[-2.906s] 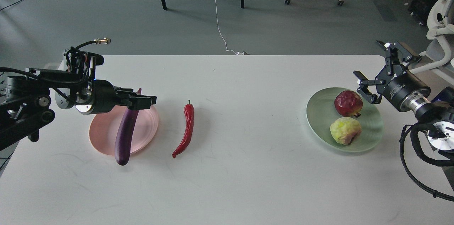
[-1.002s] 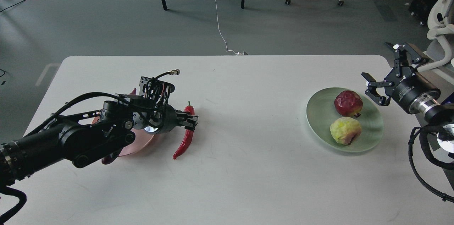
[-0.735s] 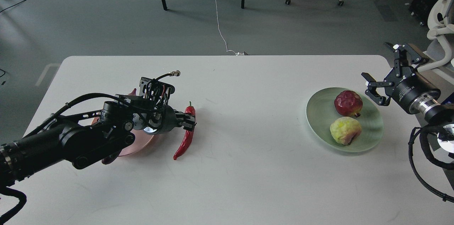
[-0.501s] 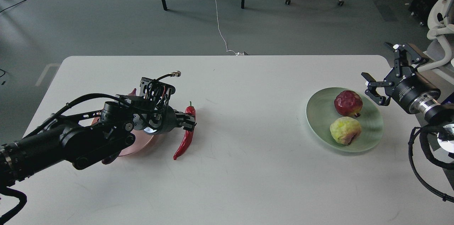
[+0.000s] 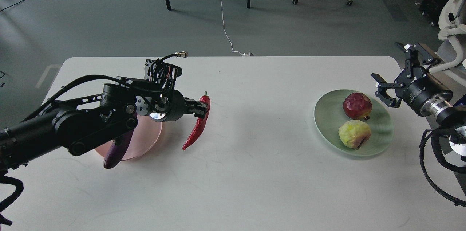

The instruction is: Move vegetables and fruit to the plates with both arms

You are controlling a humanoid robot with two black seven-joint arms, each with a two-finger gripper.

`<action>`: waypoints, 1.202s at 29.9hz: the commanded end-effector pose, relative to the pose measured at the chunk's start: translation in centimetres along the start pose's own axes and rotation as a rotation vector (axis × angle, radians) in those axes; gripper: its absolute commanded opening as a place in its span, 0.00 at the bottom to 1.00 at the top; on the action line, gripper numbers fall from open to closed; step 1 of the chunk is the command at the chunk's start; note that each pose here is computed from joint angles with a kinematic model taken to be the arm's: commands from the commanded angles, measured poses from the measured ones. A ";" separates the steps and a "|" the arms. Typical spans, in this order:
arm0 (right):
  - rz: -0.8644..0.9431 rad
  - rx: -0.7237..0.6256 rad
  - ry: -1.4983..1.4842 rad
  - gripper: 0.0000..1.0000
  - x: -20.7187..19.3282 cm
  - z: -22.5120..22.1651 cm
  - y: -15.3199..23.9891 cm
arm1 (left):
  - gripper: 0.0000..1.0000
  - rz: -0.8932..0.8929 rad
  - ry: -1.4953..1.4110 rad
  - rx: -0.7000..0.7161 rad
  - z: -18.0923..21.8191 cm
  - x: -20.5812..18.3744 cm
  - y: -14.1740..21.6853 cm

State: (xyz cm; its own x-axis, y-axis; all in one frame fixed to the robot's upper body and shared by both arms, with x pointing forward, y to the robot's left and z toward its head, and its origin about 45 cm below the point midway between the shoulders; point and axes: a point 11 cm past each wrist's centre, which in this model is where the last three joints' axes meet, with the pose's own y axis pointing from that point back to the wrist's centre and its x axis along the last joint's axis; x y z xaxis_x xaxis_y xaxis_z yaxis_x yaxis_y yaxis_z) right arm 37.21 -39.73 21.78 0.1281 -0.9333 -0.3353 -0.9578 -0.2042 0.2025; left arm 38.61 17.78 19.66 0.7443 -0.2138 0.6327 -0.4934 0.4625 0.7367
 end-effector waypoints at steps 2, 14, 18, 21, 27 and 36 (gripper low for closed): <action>-0.001 0.002 -0.001 0.97 0.0 0.0 0.0 | 0.05 0.021 -0.009 0.039 -2.1 0.8 2.0; -0.001 0.002 -0.001 0.97 0.0 0.0 0.0 | 0.08 -0.036 0.039 0.165 -8.1 -2.7 4.8; -0.001 0.002 -0.001 0.97 0.0 0.0 0.0 | 0.10 -0.042 0.051 0.176 -8.7 -3.1 5.1; -0.001 0.002 -0.001 0.97 0.0 0.0 0.0 | 0.12 -0.053 0.061 0.180 -8.9 -3.7 5.1; -0.003 0.004 0.000 0.97 -0.1 -0.2 -0.1 | 0.34 -0.056 0.065 0.182 -9.1 -4.0 5.2; -0.011 0.012 0.001 0.97 -0.4 -0.6 -0.3 | 0.98 0.097 0.150 0.036 -7.0 1.1 6.3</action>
State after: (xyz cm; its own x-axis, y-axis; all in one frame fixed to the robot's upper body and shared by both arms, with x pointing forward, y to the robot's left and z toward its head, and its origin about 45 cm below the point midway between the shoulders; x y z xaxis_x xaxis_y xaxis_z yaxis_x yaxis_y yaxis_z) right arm 37.42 -39.58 22.14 0.1343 -0.9322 -0.3361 -0.9589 -0.2078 0.1932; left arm 38.35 27.85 20.89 0.7697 -0.1340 0.6242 -0.5499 0.3575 0.7548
